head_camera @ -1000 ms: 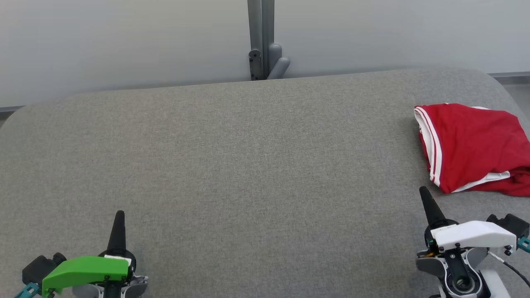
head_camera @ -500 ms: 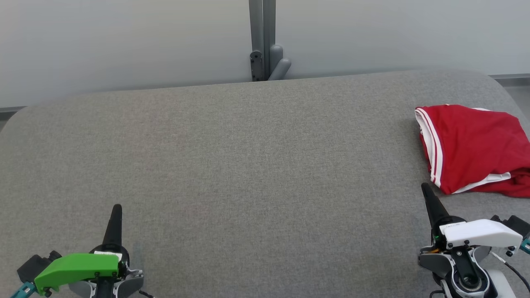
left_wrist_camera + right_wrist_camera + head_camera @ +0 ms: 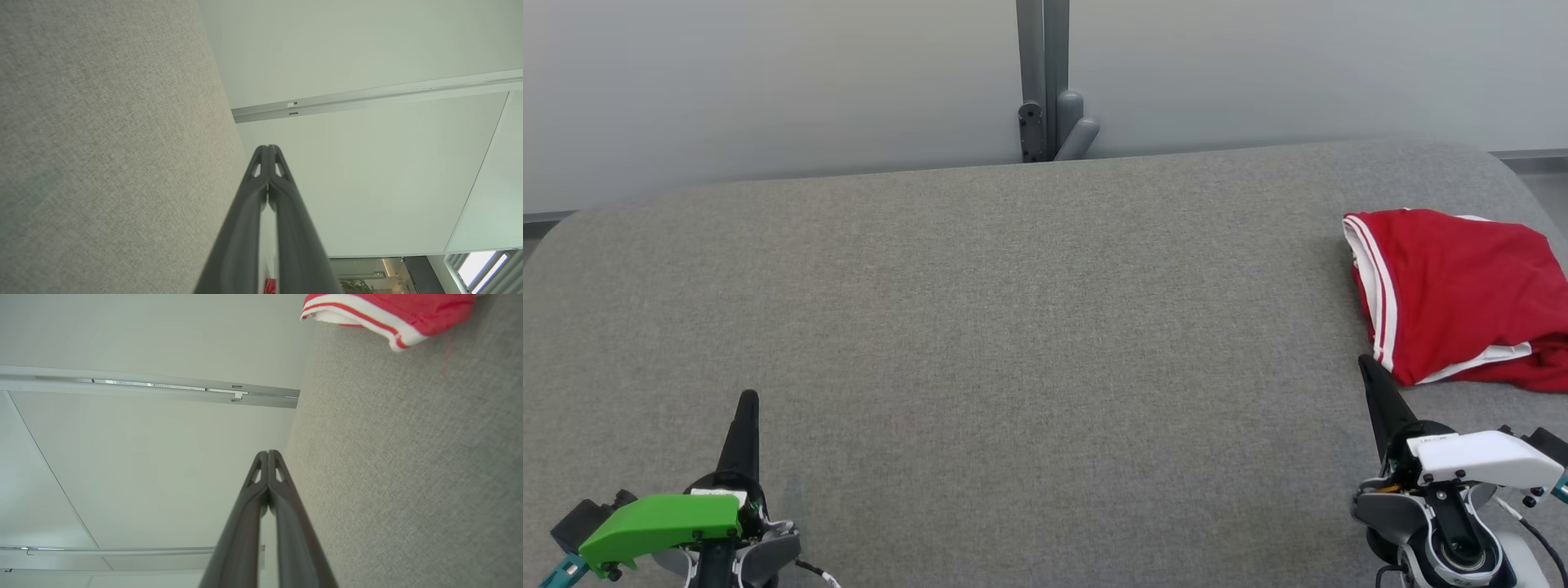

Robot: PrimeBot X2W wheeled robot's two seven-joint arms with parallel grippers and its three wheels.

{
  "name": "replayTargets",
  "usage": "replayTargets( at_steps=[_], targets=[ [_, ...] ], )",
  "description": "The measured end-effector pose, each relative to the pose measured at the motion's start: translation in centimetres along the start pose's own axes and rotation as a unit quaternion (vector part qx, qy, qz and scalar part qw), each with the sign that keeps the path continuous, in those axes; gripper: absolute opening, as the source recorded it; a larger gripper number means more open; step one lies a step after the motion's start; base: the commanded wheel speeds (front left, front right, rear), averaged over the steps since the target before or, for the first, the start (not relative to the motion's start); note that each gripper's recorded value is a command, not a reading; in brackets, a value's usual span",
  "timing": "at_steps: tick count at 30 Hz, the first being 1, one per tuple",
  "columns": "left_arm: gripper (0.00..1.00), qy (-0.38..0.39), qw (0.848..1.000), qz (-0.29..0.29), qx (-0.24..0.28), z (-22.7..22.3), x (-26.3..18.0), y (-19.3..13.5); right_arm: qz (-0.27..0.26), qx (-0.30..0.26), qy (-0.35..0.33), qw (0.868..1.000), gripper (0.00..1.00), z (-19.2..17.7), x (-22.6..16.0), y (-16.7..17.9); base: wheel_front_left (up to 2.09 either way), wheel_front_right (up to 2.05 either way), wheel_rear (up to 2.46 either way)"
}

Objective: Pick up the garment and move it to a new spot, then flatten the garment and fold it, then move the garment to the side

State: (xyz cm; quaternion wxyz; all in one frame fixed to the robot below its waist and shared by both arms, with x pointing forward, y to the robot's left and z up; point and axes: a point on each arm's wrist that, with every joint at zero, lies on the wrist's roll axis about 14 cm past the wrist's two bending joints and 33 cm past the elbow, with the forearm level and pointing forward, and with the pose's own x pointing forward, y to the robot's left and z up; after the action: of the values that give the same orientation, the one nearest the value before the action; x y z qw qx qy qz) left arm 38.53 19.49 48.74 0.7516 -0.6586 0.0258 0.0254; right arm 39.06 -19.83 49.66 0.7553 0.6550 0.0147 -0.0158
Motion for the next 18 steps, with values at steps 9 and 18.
replayTargets(
  at_steps=[9,18],
  targets=[
    [0.0,0.0,0.999,-0.011,-0.031,0.2,0.0,-0.5,0.01,0.033,0.002,0.999,0.0,0.1,0.0,0.5,0.0,0.0,0.0],
    [0.0,0.0,0.998,-0.026,-0.063,0.4,0.1,-1.4,0.021,0.067,0.003,0.998,0.0,0.2,0.1,1.1,0.0,0.0,0.0]
  ],
)
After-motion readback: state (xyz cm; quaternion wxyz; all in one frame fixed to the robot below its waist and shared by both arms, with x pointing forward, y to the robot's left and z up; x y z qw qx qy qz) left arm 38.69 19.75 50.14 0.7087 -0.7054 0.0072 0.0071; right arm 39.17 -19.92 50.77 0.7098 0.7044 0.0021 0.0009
